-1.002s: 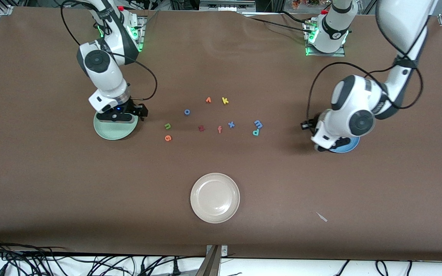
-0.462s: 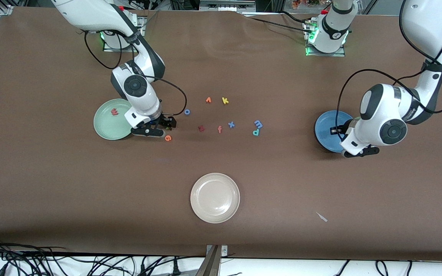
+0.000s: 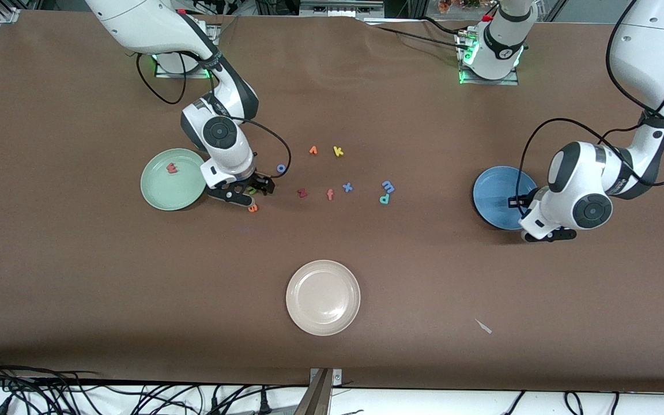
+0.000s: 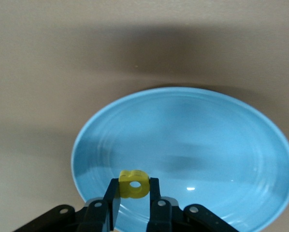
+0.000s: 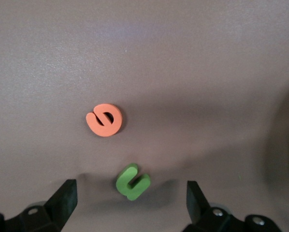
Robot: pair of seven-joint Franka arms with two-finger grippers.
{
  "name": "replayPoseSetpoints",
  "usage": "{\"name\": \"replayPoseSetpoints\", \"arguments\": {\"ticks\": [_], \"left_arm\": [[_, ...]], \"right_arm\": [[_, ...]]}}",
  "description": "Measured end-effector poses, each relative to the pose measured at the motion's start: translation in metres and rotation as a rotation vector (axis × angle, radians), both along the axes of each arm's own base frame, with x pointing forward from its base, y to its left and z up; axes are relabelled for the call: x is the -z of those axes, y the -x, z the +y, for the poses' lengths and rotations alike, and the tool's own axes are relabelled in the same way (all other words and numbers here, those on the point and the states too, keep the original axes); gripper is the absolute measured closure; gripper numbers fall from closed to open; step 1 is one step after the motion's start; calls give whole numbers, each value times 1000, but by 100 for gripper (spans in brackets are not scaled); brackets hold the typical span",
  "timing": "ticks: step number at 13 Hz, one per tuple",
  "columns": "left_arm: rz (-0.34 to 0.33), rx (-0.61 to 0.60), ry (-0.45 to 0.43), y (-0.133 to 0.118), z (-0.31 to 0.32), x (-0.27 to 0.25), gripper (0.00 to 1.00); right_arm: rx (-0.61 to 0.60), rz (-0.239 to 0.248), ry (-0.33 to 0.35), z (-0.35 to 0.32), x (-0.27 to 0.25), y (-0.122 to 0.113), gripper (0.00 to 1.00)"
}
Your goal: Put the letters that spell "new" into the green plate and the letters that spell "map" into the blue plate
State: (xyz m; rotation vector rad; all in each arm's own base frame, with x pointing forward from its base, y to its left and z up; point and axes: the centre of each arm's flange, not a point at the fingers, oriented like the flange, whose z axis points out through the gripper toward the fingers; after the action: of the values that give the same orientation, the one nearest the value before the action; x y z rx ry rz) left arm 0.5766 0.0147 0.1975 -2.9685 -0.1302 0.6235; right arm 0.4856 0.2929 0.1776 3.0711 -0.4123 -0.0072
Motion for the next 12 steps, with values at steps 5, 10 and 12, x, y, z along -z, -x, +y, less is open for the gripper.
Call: {"name": "replayPoseSetpoints", "arguments": {"ticks": [5, 10, 12], "left_arm": [[-7, 8, 18, -4, 10, -2, 59], [-72, -18, 90, -23, -61, -47, 7], [-89, -92, 97, -20, -104, -66, 1]], "right_arm": [[8, 10, 7, -3, 6, 0, 16], [24, -10, 2, -6, -1, -11, 70], [35, -33, -4, -9, -10, -21, 70]]}}
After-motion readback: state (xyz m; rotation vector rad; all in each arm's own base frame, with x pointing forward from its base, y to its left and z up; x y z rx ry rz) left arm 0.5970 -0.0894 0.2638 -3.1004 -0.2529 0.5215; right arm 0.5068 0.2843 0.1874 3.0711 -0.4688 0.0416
